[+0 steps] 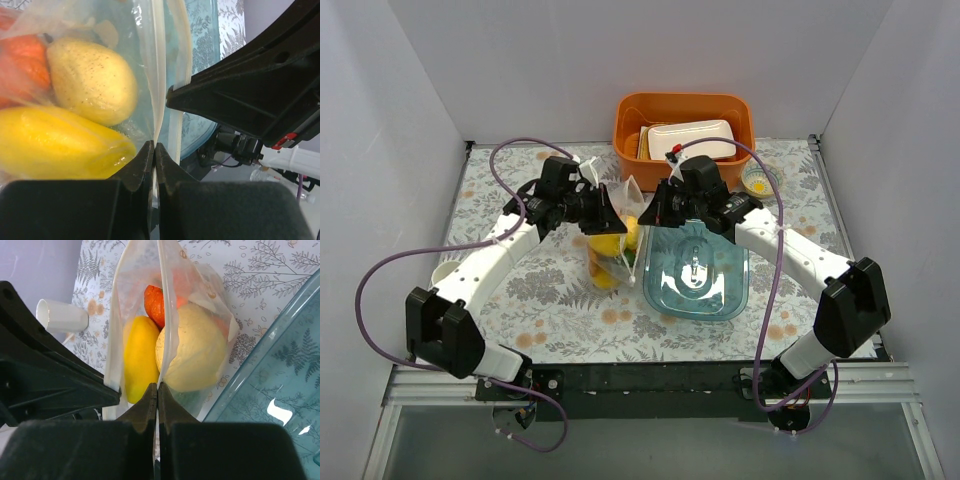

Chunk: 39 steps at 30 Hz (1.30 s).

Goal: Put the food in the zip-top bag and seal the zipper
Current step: Adjust the zipper food storage bag at the center of the board, then zip the zipper food storage bag at the center of the board.

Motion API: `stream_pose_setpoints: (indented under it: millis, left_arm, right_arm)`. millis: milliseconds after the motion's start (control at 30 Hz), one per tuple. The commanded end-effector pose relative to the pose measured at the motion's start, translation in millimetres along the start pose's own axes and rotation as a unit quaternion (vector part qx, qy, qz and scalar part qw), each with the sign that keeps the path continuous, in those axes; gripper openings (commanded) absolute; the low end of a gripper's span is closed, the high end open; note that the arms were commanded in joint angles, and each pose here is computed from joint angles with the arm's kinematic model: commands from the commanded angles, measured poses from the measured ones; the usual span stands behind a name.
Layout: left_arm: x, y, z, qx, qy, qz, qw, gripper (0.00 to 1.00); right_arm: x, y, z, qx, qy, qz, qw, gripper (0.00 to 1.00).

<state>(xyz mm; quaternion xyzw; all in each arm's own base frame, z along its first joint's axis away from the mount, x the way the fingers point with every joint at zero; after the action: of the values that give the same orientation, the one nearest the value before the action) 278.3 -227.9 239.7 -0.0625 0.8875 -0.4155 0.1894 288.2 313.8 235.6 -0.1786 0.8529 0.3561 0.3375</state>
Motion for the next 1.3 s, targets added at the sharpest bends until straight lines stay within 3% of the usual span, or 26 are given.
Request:
stream_pose_setpoints:
  millis: [0,167,233,333,400,500,567,633,767,1033,1267]
  left_arm:
    - [-1.7,-24.9,-9.1,0.052,0.021,0.033,0.998,0.0]
    - [-7.5,-31.2,-3.9,0.067,0.014,0.016,0.998,0.0]
    - [-10.4,-36.5,-1.3,0.078,0.012,0.004,0.997,0.05]
    - [-10.3,-38.8,1.3,0.086,0.019,-0.007,0.996,0.15]
    - [-8.9,-35.9,4.2,0.084,0.024,-0.013,0.996,0.27]
    - [-10.8,-35.4,2.9,0.08,0.012,-0.017,0.997,0.34]
    - [-17.0,-34.9,-1.8,0.069,-0.021,-0.021,0.997,0.43]
    - [-18.8,-39.3,-15.6,0.073,-0.057,-0.017,0.996,0.58]
    - [-22.4,-39.4,-43.3,0.066,-0.141,-0.042,0.987,0.72]
    - [11.8,-18.2,-70.5,0.073,-0.17,-0.111,0.976,0.73]
    - [68.6,25.5,-51.2,0.101,-0.112,-0.208,0.966,0.7]
  right_arm:
    - [-24.7,16.6,2.4,-0.038,-0.044,-0.008,0.998,0.01]
    - [-23.3,15.8,3.7,-0.037,-0.041,-0.007,0.998,0.01]
    - [-21.8,14.2,3.9,-0.033,-0.039,-0.005,0.999,0.01]
    - [-21.1,12.5,3.0,-0.028,-0.04,-0.005,0.999,0.01]
    - [-21.2,12.7,1.4,-0.027,-0.041,-0.005,0.999,0.01]
    - [-19.4,9.8,-1.5,-0.016,-0.042,-0.003,0.999,0.01]
    - [-15.6,4.0,-3.3,0.002,-0.041,0.001,0.999,0.01]
    - [-12.2,-0.4,-4.8,0.016,-0.037,0.005,0.999,0.01]
    - [-1.6,-11.3,-5.9,0.045,-0.023,0.011,0.999,0.01]
    - [1.7,-14.7,-8.8,0.056,-0.024,0.019,0.998,0.01]
    - [3.8,-19.0,-12.0,0.074,-0.023,0.027,0.997,0.01]
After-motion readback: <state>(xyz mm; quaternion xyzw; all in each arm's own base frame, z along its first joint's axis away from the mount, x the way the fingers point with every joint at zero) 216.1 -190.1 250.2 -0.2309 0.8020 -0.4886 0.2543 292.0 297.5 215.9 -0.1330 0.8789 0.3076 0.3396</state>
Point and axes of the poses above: each gripper's point midway between its finger pads, its own z axis out along the fingers, its own y axis along the line the jaws close on, x = y × z, the point moved 3 cm from there along -z, back along the fingers, and after that the axes turned 14 degrees about -z, right-handed, at the moved point
